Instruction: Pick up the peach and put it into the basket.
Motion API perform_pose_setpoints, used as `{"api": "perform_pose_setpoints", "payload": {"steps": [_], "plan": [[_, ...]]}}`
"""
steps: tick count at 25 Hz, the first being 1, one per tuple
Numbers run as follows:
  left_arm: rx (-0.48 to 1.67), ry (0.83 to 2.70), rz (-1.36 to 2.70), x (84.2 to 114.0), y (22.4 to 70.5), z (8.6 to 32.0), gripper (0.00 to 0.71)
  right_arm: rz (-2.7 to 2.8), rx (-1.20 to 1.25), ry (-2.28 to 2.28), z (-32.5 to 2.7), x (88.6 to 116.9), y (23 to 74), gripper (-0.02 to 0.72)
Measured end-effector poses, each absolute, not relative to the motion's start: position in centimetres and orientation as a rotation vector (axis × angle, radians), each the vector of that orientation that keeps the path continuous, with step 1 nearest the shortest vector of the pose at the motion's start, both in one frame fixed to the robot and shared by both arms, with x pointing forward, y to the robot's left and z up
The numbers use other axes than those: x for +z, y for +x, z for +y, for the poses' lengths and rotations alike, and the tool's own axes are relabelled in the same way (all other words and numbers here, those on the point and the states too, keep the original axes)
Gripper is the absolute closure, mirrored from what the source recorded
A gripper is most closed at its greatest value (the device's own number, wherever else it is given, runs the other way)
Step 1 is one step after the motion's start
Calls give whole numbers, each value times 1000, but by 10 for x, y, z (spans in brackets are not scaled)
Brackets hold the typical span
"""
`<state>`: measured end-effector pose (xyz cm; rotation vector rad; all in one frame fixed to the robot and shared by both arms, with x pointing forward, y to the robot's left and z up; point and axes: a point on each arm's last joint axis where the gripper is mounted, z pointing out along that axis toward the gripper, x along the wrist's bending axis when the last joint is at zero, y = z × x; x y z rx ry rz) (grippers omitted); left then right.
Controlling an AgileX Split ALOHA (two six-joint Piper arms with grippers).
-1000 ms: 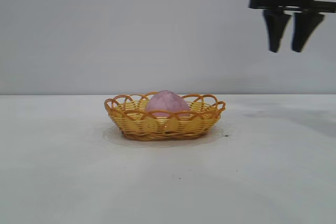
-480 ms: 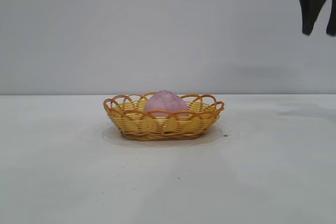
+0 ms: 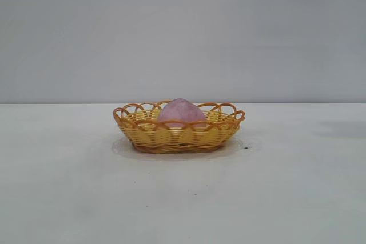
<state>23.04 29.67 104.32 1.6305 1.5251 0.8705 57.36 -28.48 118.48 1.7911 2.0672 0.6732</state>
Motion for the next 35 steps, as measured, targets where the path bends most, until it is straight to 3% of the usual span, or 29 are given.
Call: {"api": "perform_pose_setpoints", "payload": {"steps": [9,17,25,35], "plan": [[871,1631,1525,1043,230,297,160,2068,676,1790,-285,1175,429,385],[871,1631,1525,1043,230,297,160,2009,745,1724,-286,1133,317,385],[871,1631,1525,1043,230,297,160,1950,803,1669,-286,1078,265,385],[871,1631,1525,1043,230,297,160,1765,969,1501,-286,1044,231,385]]}}
